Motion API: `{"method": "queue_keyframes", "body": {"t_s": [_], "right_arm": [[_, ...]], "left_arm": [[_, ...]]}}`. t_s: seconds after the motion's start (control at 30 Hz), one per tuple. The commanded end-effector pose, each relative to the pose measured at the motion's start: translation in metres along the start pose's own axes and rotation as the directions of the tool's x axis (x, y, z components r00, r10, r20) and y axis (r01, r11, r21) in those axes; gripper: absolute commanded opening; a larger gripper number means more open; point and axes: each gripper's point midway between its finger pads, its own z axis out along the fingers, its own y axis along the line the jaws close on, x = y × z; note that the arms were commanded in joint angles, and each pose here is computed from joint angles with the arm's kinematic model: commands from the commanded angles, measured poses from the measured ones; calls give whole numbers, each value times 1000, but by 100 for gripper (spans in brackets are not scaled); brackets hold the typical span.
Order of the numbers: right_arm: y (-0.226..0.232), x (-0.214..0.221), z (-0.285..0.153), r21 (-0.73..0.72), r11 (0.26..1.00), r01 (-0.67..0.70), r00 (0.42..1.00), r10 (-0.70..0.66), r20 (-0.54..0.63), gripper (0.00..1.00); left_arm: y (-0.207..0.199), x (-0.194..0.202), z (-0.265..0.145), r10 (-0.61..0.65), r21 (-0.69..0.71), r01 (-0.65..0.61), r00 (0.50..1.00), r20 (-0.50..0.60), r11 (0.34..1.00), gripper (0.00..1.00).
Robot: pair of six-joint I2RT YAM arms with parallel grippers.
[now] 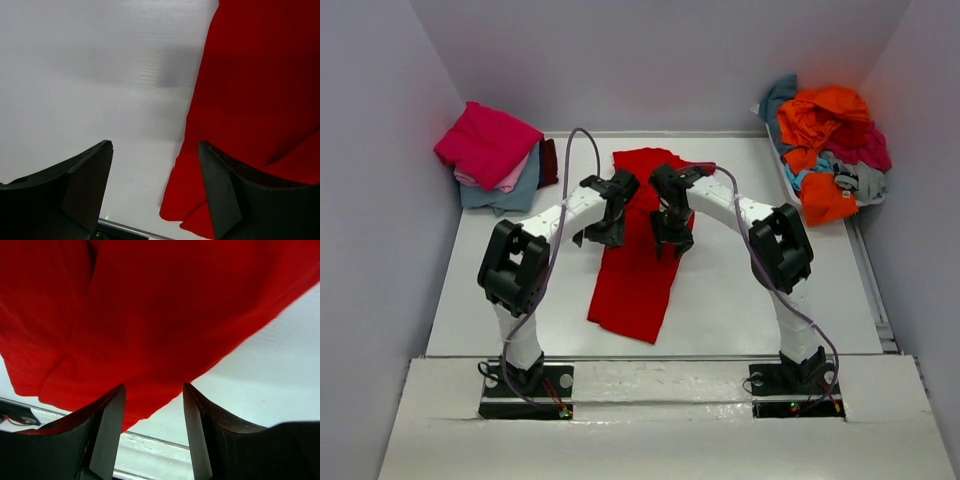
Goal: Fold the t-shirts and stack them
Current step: Fold the tshirt
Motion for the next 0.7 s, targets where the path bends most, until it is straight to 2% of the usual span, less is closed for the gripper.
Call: {"method": "queue_keyframes", "body": {"t_s": [0.0,0.27,0.37,0.5,0.67], "right_arm": [[22,16,-14,-70,998,8,1000,-8,3,55],[44,55,-14,-96,995,35,998,-40,-54,55],[43,53,-12,-74,996,43,999,-45,-26,55],[36,27,-11,18,999,39,997,-40,59,55],[26,-38,-39,-15,997,-71,975,72,210,55]], "left_arm": [[3,13,-34,-71,83,68,997,33,994,81],[1,61,-42,-53,109,56,998,-34,992,81],[-5,75,-41,-21,116,26,999,-44,993,81],[-12,69,-46,-15,124,20,999,-41,992,81],[-23,76,-62,33,150,-29,999,-23,988,81]]}}
